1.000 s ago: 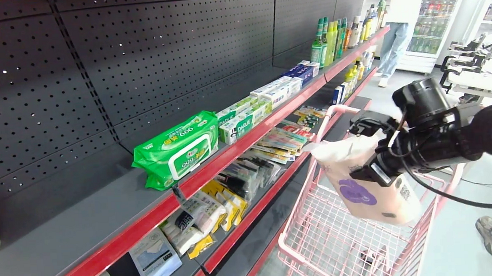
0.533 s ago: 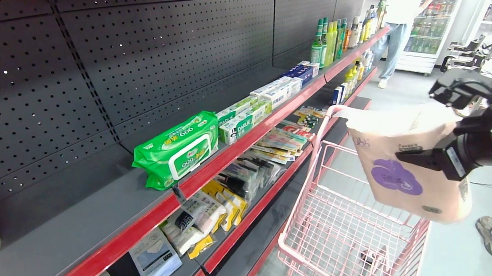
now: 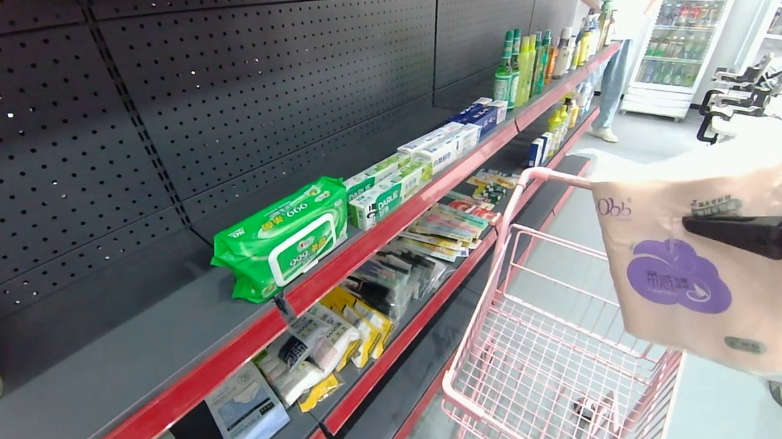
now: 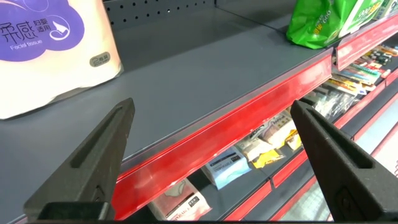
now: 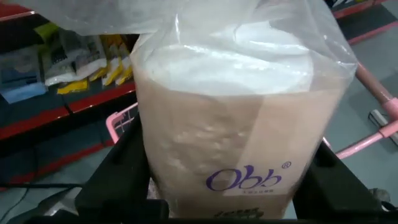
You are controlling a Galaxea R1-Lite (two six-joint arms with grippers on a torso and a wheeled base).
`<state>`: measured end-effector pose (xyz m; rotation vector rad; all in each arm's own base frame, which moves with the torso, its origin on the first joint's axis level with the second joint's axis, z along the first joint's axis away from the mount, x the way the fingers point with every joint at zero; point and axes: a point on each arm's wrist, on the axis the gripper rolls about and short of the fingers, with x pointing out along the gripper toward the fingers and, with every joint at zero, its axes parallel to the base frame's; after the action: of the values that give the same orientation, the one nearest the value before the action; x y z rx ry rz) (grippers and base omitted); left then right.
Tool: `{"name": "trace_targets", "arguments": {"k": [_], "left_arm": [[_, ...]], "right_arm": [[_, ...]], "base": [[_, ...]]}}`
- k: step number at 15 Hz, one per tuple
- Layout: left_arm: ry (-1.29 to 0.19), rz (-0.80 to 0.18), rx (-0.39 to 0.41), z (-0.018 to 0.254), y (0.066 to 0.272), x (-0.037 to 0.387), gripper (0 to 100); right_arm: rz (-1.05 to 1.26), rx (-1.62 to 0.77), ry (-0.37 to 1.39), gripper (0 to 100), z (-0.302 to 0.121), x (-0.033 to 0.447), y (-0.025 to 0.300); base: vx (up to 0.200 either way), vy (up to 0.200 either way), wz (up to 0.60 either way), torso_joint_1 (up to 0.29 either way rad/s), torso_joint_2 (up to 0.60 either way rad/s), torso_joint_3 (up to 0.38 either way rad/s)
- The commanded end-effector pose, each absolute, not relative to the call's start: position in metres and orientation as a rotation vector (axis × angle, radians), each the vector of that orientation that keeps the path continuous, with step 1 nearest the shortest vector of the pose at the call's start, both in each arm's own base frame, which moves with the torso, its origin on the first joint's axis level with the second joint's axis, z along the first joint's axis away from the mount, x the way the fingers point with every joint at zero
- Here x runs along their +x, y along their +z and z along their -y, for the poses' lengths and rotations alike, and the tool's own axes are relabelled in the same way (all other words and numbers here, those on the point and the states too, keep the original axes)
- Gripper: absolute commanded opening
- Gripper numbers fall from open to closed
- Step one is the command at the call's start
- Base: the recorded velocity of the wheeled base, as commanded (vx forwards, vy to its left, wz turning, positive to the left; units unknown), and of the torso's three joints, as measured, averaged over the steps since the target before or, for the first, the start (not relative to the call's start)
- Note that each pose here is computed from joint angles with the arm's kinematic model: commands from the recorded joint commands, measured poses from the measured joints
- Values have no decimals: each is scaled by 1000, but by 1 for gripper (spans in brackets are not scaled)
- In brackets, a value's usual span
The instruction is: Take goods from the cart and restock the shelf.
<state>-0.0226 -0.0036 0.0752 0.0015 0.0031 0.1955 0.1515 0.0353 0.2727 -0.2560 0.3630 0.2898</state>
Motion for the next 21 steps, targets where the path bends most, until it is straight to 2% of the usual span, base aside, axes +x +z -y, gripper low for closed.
{"name": "trace_targets", "arguments": {"k": [1,7,14,21], "left_arm": [[196,-3,1,4,75,-23,100],[196,-5,1,4,75,-23,100],[196,-5,1,4,75,-23,100],[196,-3,1,4,75,-23,100]], "right_arm": [[-355,-242,279,0,-29,136,267],[-363,-240,294,0,-23,110,250],[-363,-228,214,0,-13,92,238],[-383,-227,202,0,-11,92,233]], "base": [[0,0,0,0,0,0],[0,0,0,0,0,0],[0,0,0,7,-11,-7],[0,0,0,156,-348,-193]]}}
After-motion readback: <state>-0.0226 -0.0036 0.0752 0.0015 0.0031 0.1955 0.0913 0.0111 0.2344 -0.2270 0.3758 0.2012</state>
